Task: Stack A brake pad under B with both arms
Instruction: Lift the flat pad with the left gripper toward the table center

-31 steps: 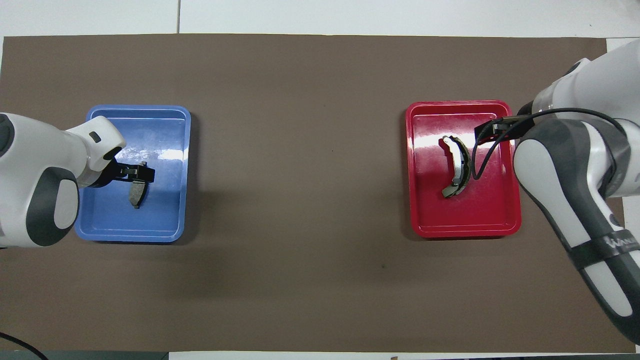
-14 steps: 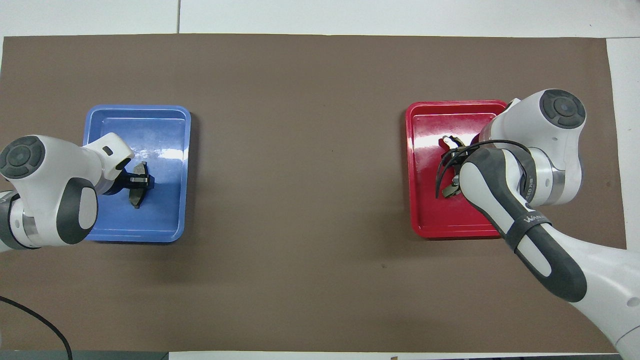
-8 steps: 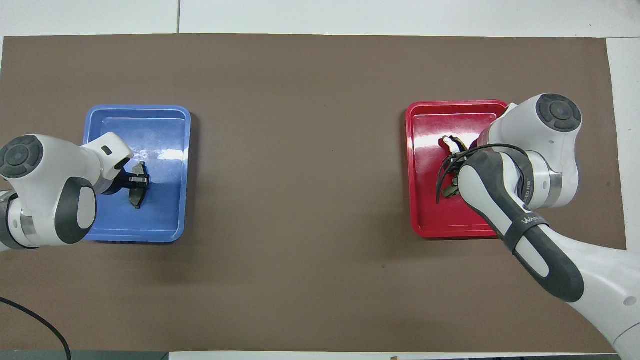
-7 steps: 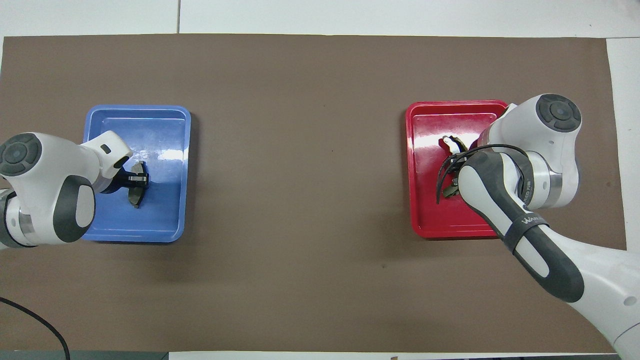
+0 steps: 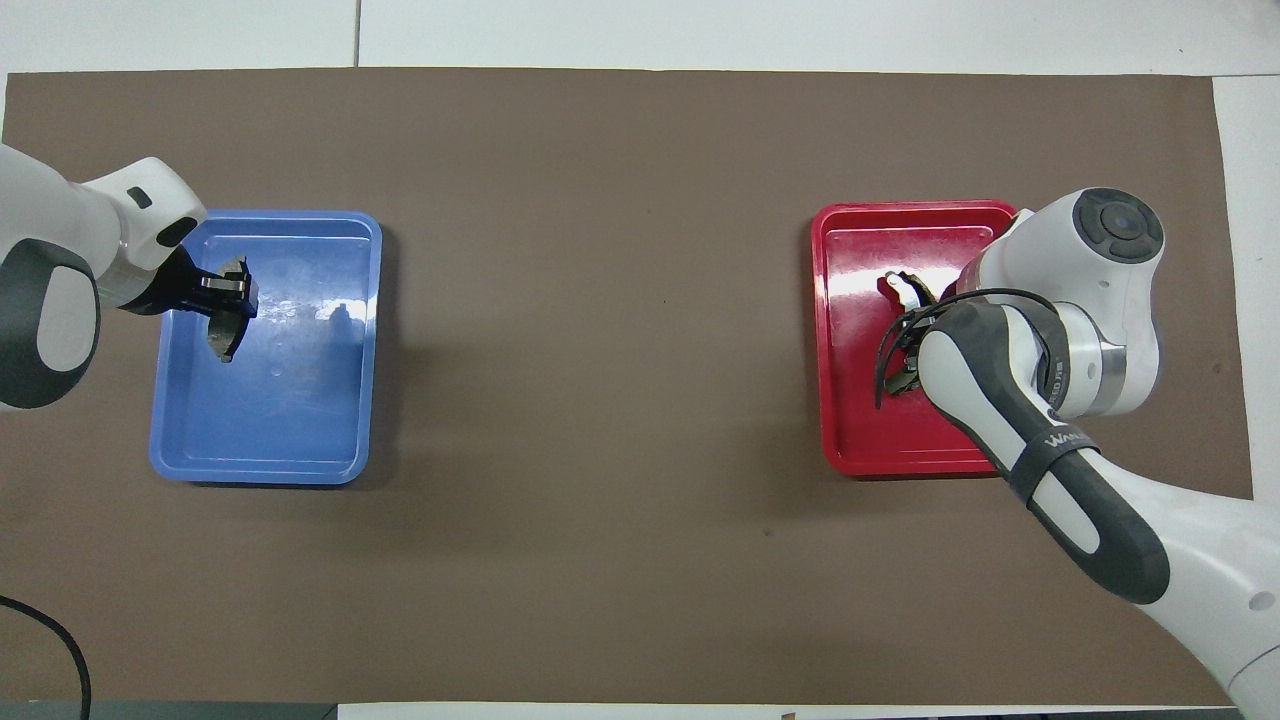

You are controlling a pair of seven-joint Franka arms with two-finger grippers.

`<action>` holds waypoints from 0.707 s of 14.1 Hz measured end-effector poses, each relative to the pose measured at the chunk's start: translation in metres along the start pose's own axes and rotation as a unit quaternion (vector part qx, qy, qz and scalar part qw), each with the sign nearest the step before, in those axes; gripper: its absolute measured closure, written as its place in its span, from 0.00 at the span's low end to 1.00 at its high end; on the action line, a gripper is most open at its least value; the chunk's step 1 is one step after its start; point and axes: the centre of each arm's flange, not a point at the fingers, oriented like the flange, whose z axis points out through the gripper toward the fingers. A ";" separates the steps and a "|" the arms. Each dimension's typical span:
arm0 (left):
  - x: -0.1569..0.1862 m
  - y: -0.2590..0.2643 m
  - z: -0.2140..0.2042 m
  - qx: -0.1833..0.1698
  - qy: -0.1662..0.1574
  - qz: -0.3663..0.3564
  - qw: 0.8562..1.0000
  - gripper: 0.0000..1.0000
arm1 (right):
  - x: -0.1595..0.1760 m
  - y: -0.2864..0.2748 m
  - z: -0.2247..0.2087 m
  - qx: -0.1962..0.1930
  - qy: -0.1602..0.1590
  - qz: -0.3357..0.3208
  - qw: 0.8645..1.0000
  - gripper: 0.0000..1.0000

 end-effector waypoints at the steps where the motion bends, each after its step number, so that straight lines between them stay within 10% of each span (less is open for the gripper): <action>1: 0.002 0.024 -0.010 -0.002 0.003 -0.007 1.000 0.59 | 0.000 0.000 0.000 0.000 0.000 0.000 1.000 0.52; 10: -0.044 0.261 -0.028 -0.021 0.028 -0.080 0.996 0.59 | 0.010 0.001 -0.026 0.002 -0.001 0.000 1.000 0.58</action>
